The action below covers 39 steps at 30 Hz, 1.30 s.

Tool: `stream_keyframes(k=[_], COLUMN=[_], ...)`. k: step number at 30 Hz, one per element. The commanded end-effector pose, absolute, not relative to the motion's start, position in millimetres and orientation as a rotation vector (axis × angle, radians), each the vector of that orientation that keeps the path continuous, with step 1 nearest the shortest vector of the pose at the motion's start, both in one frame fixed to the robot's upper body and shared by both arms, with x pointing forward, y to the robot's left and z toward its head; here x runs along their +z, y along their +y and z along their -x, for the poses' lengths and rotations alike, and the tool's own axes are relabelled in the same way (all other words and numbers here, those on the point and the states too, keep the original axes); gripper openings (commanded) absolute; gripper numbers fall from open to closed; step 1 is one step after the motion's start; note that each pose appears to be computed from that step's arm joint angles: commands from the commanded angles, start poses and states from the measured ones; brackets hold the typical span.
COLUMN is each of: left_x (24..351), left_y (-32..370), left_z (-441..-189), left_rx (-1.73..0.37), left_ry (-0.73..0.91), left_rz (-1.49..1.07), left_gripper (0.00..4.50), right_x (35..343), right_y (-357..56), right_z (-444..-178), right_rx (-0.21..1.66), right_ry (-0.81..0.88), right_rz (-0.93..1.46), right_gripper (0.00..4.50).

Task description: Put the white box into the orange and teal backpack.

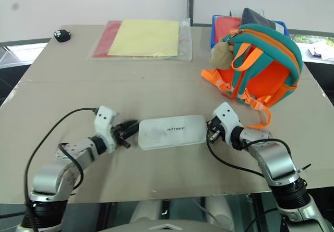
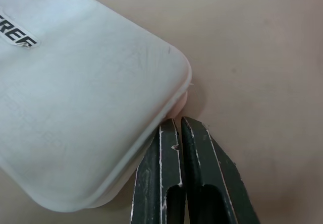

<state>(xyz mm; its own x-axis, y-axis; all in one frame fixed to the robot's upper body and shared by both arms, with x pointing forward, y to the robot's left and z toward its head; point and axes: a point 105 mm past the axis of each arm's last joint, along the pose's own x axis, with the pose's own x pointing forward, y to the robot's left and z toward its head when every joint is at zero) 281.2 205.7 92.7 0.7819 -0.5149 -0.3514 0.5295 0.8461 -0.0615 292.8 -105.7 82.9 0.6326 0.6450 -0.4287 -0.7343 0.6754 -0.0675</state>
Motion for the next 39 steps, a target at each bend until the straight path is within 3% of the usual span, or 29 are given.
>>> stream_keyframes(k=[1,3,4,8,20,23,24,28,30,31,33,34,35,39], left_x=[111.3,118.3,120.5,115.2,86.6,87.7,89.1,103.5,113.6,117.2,126.1,130.2,133.8,151.5], left_y=[225.9,230.1,230.0,223.5,152.1,154.2,156.1,161.8,162.5,163.0,164.8,166.7,168.7,174.9], left_z=[-270.3,-257.0,-248.8,-228.0,-250.2,-251.2,-252.4,-259.1,-261.4,-260.4,-261.1,-262.0,-263.3,-276.5], left_rx=[-0.609,-0.678,-0.72,-0.775,-0.812,-0.801,-0.795,-0.795,-0.813,-0.821,-0.834,-0.834,-0.83,-0.798], left_ry=[0.405,0.5,0.569,0.785,0.857,0.848,0.838,0.752,0.7,0.686,0.643,0.619,0.596,0.478], left_rz=[0.036,0.163,0.235,0.406,0.616,0.627,0.637,0.689,0.72,0.713,0.716,0.724,0.723,0.745], left_gripper=[3.41,4.35,4.45,4.45,4.45,3.41,2.81,1.3,1.13,1.13,1.13,1.13,1.13,1.13], right_x=[90.9,90.5,90.6,93.3,83.7,84.9,87.8,107.7,123.7,132.6,149.2,157.5,165.7,189.2], right_y=[-104.6,-106.6,-107.1,-106.5,-65.8,-74.5,-77.2,-90.1,-100.1,-105.8,-118.2,-126.8,-135.9,-184.8], right_z=[-288.9,-289.9,-290.6,-293.5,-285.8,-290.6,-292.1,-295.4,-298.4,-298.1,-292.3,-289.6,-286.8,-282.8], right_rx=[0.819,0.815,0.815,0.818,0.989,0.962,0.951,0.892,0.84,0.812,0.774,0.739,0.705,0.498], right_ry=[0.358,0.357,0.357,0.346,0.361,0.347,0.336,0.234,0.179,0.147,0.108,0.092,0.075,0.041], right_rz=[0.26,0.264,0.266,0.28,0.212,0.235,0.232,0.193,0.131,0.103,0.052,0.021,-0.016,-0.136], right_gripper=[0.0,0.0,0.0,0.0,0.0,0.0,0.0,0.0,0.0,0.38,0.7,1.41,1.57,3.31])
